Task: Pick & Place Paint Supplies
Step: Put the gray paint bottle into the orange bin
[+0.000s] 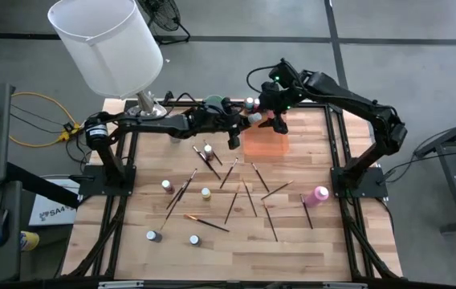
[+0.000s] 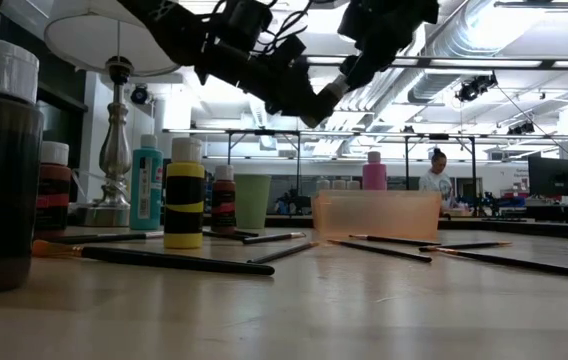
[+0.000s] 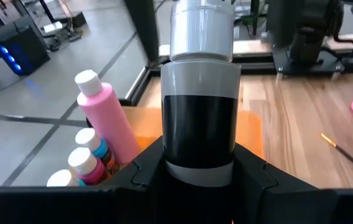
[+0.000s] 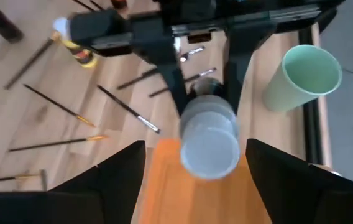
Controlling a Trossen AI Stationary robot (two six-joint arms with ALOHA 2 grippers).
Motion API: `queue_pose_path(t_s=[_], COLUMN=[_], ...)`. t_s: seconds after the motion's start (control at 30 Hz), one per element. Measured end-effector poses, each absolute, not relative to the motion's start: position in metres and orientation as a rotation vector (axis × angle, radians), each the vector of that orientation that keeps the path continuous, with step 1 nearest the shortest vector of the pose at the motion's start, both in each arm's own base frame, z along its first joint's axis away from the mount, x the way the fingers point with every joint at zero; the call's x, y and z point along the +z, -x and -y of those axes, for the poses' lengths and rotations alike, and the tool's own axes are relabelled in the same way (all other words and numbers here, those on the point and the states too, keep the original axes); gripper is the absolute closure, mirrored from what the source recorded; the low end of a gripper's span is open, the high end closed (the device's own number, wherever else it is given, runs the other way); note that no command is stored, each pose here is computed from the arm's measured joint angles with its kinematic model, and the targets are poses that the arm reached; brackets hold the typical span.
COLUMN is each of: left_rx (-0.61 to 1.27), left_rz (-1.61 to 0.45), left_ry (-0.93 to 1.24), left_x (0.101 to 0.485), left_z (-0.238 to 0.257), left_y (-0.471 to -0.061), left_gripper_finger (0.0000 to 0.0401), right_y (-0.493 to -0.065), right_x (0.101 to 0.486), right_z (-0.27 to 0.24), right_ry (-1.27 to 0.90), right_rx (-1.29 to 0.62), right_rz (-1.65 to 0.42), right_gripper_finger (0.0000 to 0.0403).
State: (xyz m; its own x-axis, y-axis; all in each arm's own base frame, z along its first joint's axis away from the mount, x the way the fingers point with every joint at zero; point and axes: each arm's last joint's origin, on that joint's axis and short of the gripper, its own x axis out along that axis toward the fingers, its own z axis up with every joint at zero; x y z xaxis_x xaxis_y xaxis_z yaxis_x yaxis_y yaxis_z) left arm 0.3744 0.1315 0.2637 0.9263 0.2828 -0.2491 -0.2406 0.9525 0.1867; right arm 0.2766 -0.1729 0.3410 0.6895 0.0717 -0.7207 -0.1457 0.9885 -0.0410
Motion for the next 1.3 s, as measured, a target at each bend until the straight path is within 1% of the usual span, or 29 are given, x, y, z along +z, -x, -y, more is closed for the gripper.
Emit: queue_pose_path(t_s=[0.17,0.3,0.4,0.63,0.77,0.87,1.17,1.3], left_rx=[0.265,0.265,0.266,0.268,0.269,0.270,0.275,0.276], left_rz=[-0.282,-0.284,-0.284,-0.286,-0.288,-0.289,-0.305,-0.303], left_ry=[-0.152,-0.151,-0.149,-0.143,-0.126,-0.122,-0.119,-0.119], left_x=[0.2632,0.2630,0.2630,0.2628,0.2624,0.2622,0.2610,0.2613], left_z=[-0.1312,-0.1312,-0.1312,-0.1313,-0.1313,-0.1313,-0.1312,-0.1312], left_y=[-0.3743,-0.3743,-0.3743,-0.3742,-0.3740,-0.3740,-0.3735,-0.3736], left_gripper_finger=[0.0282,0.0282,0.0282,0.0282,0.0282,0.0282,0.0280,0.0267], right_y=[-0.2823,-0.2823,-0.2805,-0.2792,-0.2794,-0.2795,-0.2791,-0.2789], right_x=[0.3408,0.3408,0.3398,0.3393,0.3395,0.3396,0.3397,0.3400], right_z=[0.1727,0.1737,0.1750,0.1747,0.1743,0.1743,0.1740,0.1738], right_ry=[0.119,0.111,0.098,0.075,0.059,0.060,0.039,0.036], right_rx=[0.103,0.072,0.045,0.072,0.082,0.081,0.075,0.074], right_rz=[-0.787,-0.797,-0.822,-0.817,-0.808,-0.807,-0.808,-0.808], right_gripper_finger=[0.0146,0.0164,0.0186,0.0244,0.0267,0.0275,0.0281,0.0288])
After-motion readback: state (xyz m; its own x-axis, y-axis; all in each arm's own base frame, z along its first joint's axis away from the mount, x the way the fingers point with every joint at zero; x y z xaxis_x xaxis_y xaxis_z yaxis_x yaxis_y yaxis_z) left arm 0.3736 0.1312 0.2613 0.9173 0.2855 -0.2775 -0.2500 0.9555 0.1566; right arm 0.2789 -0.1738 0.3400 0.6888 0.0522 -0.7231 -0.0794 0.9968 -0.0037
